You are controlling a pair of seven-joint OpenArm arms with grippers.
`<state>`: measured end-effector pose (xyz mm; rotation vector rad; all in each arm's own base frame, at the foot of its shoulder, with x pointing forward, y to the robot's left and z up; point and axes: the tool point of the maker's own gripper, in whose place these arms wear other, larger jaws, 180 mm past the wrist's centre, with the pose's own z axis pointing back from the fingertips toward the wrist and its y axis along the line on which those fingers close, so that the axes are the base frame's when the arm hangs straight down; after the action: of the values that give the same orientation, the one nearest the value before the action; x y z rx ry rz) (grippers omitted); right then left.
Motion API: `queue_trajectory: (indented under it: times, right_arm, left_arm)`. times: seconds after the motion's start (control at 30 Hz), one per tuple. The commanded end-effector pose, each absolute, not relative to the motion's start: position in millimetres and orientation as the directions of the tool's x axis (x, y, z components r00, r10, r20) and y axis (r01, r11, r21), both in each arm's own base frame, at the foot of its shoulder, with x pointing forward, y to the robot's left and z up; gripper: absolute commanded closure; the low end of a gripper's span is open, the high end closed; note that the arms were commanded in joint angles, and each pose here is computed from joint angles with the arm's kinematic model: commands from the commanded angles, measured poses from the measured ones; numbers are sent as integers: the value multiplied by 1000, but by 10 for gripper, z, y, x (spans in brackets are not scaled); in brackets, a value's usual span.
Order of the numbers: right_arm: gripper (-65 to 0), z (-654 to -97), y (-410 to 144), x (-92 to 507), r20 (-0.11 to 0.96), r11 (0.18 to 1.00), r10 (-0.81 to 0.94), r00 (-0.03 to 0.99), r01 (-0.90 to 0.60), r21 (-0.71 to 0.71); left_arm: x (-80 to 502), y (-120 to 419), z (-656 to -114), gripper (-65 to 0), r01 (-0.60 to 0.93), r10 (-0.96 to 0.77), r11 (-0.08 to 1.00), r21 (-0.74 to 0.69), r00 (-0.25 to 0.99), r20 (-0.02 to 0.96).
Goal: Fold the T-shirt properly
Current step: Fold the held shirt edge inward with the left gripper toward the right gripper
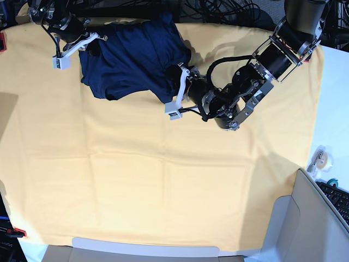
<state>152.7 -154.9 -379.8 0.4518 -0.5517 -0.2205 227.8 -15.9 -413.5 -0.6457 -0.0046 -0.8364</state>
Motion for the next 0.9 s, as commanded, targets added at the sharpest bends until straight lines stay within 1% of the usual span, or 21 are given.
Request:
queue_trajectory:
  times: [0.0,0.17,0.4,0.53,0.6,0.7,0.87]
  right_arm:
    - [0,-3745,-1493,1538,465,874,-318,826,65,481]
    - [0,-3743,-1464,1530,461,867,-330,824,72,493]
    - [0,-3765,-1502,1471,451,869,-339,826,90,487]
    - [0,-3776,-1759,1368,448,864,-419,790,196,463]
    - [0,-3778,-1968,1281,450,856,-473,758,273,440]
    - [0,-3791,-2128,1165,447,832,-536,716,359,423]
    - [0,-3792,-2162,1147,447,825,-550,705,377,421]
  left_arm:
    - [2468,-104,-4127,-7,725,-703,517,-455,663,257]
    - [2608,-247,-4092,-7,727,-700,515,-453,662,266]
    - [2854,-312,-3935,-7,749,-686,514,-418,652,325]
    - [2901,-299,-3908,-7,753,-685,516,-409,649,331]
    - [2918,-194,-3934,-7,747,-683,532,-399,657,319]
    - [2926,-77,-3963,-7,740,-681,548,-389,665,307]
    - [2914,1,-3994,-21,734,-679,559,-385,672,295]
